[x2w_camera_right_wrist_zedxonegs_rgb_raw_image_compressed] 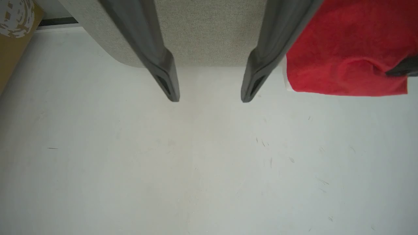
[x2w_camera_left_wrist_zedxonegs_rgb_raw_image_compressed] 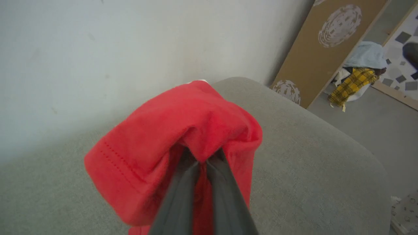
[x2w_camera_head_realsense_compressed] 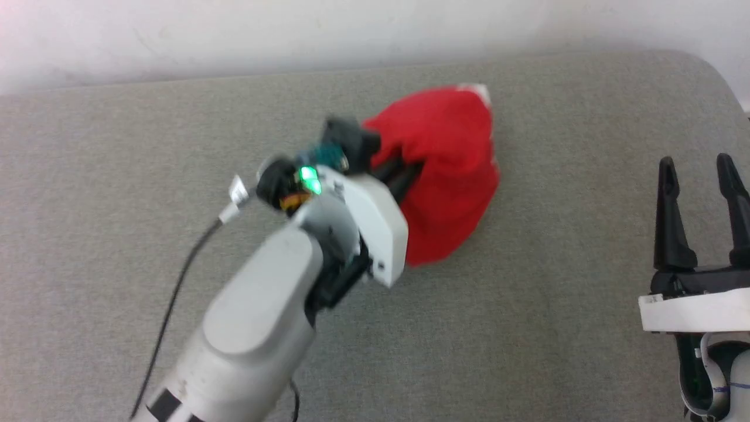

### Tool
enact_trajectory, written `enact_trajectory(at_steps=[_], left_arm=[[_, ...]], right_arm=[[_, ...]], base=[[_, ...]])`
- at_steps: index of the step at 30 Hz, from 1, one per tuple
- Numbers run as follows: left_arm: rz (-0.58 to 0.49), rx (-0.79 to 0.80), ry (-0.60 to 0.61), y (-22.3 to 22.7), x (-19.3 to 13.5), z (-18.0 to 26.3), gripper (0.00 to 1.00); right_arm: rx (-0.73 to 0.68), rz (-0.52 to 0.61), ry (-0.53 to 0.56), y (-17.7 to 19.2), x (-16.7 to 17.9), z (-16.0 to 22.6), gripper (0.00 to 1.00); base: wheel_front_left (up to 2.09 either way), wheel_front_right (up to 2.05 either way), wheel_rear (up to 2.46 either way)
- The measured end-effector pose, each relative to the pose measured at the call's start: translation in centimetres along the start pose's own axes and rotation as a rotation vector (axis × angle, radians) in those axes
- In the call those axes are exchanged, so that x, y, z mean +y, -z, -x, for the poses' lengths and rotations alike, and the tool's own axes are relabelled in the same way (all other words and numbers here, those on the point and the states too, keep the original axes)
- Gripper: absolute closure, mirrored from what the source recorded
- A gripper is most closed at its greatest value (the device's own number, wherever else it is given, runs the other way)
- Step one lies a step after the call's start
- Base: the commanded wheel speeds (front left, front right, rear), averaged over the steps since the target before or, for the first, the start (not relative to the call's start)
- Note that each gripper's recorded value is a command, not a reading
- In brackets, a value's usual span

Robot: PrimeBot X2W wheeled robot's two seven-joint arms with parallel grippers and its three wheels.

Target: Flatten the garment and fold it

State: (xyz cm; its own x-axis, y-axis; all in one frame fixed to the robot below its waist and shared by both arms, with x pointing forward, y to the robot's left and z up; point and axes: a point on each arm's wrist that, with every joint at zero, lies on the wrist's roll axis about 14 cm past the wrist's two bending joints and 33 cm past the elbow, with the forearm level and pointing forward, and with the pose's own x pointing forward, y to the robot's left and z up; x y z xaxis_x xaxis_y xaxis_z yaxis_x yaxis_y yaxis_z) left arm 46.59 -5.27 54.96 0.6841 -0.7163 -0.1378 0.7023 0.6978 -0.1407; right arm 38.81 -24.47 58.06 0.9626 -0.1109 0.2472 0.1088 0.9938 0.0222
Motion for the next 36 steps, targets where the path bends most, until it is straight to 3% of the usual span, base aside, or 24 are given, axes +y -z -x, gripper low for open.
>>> enact_trajectory(at_steps=[5, 9, 10, 11, 15, 22, 29, 36], left_arm=[[0.060, 0.221, -0.041, 9.7, 0.0, 0.2, 1.00], [0.105, 0.326, -0.063, 13.5, 0.0, 0.8, 1.00], [0.123, 0.319, -0.066, 13.4, -0.1, 0.7, 0.71], [0.130, 0.315, -0.064, 13.3, -0.3, 0.7, 0.00], [0.151, 0.231, -0.072, 11.2, -0.1, 0.6, 0.00], [0.142, -0.080, -0.127, 2.0, 2.3, 2.2, 0.00], [0.073, -0.357, -0.415, -3.2, 9.1, 11.9, 0.00], [0.007, -0.460, -0.606, -1.7, 9.6, 20.8, 0.00]], right_arm=[[0.028, 0.005, 0.011, 0.9, -0.4, 0.2, 0.00], [0.038, 0.007, 0.018, 1.3, -0.6, 0.3, 0.00], [0.040, 0.006, 0.018, 1.4, -0.6, 0.3, 0.00], [0.042, 0.005, 0.017, 1.5, -0.6, 0.3, 0.00], [0.041, -0.004, -0.003, 1.4, 0.1, 0.1, 0.00], [0.027, -0.022, -0.037, 0.5, 1.3, 0.3, 0.00], [0.021, -0.032, -0.064, 0.0, 2.2, 0.8, 0.00], [0.051, -0.036, -0.084, 0.5, 2.9, 1.3, 0.00]], base=[[0.00, 0.00, 0.00], [0.00, 0.00, 0.00], [0.00, 0.00, 0.00], [0.00, 0.00, 0.00], [0.00, 0.00, 0.00], [0.00, 0.00, 0.00], [0.00, 0.00, 0.00], [0.00, 0.00, 0.00]])
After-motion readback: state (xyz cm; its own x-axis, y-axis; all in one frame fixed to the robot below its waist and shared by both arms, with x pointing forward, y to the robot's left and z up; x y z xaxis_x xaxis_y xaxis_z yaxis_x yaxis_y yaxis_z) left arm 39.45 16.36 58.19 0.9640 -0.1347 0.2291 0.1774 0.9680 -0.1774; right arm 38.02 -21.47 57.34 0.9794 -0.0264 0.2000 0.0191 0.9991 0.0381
